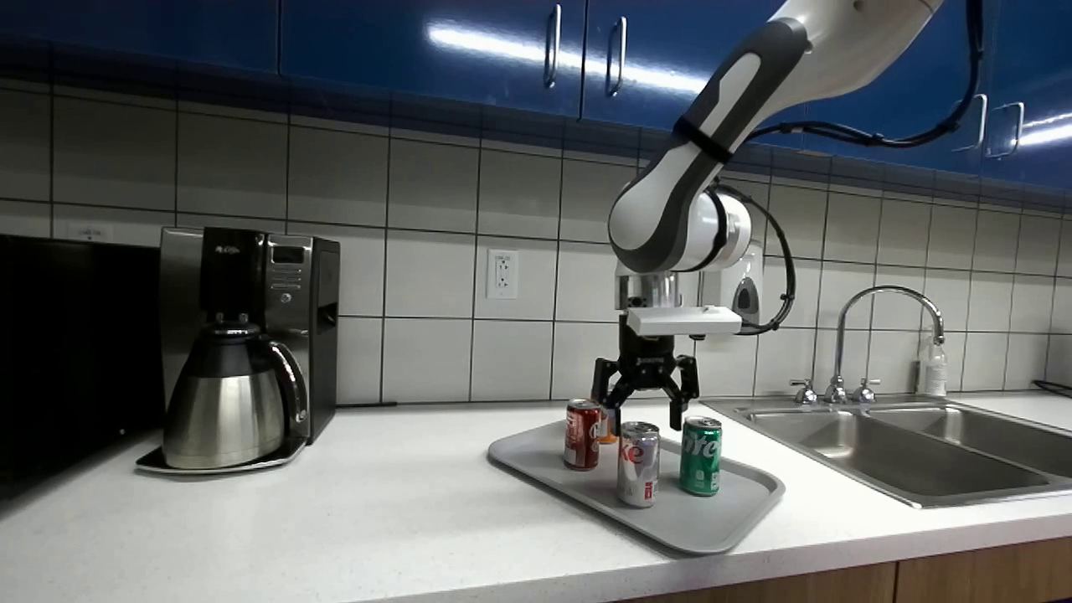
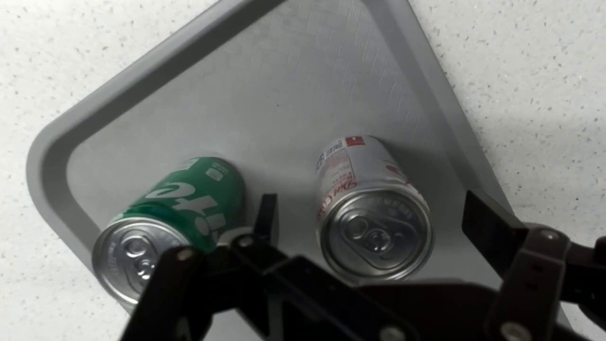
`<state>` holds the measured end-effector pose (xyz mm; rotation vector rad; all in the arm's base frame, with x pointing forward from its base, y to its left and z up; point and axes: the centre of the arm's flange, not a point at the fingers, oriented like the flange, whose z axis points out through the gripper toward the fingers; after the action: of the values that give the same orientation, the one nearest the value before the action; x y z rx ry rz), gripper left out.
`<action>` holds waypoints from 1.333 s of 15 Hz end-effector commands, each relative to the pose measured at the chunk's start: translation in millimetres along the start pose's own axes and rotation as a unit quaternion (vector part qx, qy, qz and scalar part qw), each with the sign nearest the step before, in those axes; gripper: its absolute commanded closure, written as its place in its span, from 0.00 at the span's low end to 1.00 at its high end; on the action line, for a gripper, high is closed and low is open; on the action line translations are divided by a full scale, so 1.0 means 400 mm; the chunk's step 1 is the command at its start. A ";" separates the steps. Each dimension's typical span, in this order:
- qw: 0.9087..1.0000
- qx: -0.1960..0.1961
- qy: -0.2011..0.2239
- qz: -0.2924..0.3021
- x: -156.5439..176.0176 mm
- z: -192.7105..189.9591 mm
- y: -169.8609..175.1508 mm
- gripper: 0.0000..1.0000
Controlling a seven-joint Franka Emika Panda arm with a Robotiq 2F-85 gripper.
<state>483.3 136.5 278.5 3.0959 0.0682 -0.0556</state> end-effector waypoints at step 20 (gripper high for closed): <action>1.000 0.008 0.016 -0.019 0.049 0.048 -0.012 0.62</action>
<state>497.2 142.6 255.8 3.1170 0.0940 -0.0110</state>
